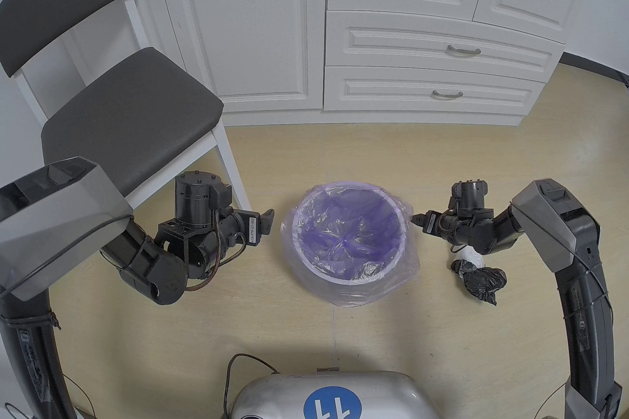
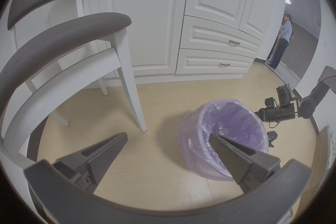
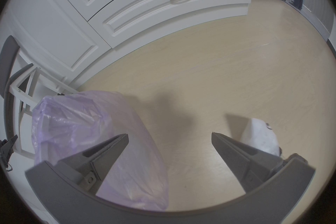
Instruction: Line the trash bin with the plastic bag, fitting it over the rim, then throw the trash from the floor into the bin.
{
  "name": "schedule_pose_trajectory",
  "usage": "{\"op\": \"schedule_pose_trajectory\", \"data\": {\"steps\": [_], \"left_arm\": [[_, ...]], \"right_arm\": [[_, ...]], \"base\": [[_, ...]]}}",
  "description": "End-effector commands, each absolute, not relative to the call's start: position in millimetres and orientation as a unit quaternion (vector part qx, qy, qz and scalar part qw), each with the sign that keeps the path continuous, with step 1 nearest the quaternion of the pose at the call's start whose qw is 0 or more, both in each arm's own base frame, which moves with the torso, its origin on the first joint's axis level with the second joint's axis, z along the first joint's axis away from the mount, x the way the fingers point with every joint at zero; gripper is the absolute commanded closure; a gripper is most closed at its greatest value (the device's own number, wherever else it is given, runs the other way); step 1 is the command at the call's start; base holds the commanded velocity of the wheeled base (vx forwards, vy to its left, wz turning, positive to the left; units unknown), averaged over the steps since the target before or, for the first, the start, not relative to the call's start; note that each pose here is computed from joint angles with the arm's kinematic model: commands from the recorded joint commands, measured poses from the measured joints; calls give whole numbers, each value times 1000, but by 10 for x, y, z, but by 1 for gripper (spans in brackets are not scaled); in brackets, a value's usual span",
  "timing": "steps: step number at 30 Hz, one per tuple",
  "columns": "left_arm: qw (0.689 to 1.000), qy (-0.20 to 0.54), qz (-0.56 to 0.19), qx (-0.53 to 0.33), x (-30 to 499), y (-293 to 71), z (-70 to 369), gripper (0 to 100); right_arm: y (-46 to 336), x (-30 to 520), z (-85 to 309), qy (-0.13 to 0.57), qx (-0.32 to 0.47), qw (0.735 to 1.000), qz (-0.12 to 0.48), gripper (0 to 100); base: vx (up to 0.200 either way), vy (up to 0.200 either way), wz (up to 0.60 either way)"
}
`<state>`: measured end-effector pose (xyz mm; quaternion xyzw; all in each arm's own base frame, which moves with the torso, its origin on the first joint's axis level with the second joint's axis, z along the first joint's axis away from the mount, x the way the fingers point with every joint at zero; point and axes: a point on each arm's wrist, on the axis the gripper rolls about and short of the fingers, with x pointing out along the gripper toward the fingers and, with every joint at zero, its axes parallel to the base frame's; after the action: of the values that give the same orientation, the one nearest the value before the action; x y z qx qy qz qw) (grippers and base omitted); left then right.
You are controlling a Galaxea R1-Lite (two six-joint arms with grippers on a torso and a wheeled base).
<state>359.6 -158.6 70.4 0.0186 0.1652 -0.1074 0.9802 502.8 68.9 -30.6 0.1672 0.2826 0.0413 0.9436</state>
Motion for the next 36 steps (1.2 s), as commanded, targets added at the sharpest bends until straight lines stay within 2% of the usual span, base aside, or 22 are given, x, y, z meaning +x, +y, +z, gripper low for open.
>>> {"op": "schedule_pose_trajectory", "data": {"steps": [1, 9, 16, 20, 22, 28, 31, 36], "left_arm": [[980, 167, -106, 19, 3625, -1592, 667, 0], [979, 175, -104, 20, 3760, -1646, 460, 0], [980, 175, -93, 23, 3811, -1650, 291, 0], [980, 176, -90, 23, 3819, -1625, 282, 0], [981, 174, -87, 21, 3831, -1603, 304, 0], [982, 169, -83, 19, 3836, -1571, 352, 0], [983, 165, -82, 18, 3835, -1556, 386, 0], [983, 164, -81, 17, 3831, -1548, 399, 0]], "right_arm": [[722, 5190, -716, 300, 170, 938, 26, 0], [807, 5289, -901, 312, 160, 936, 26, 0], [880, 5280, -911, 341, 153, 927, 26, 0], [752, 5301, -673, 328, 168, 930, 16, 0], [505, 5252, -370, 319, 186, 929, 5, 0], [168, 5129, 86, 325, 209, 922, 38, 0], [140, 5096, 269, 324, 215, 920, 43, 0], [252, 4984, 310, 344, 223, 908, 79, 0]], "base": [[0, 0, 0], [0, 0, 0], [0, 0, 0], [0, 0, 0], [0, 0, 0], [0, 0, 0], [0, 0, 0], [0, 0, 0]]}}
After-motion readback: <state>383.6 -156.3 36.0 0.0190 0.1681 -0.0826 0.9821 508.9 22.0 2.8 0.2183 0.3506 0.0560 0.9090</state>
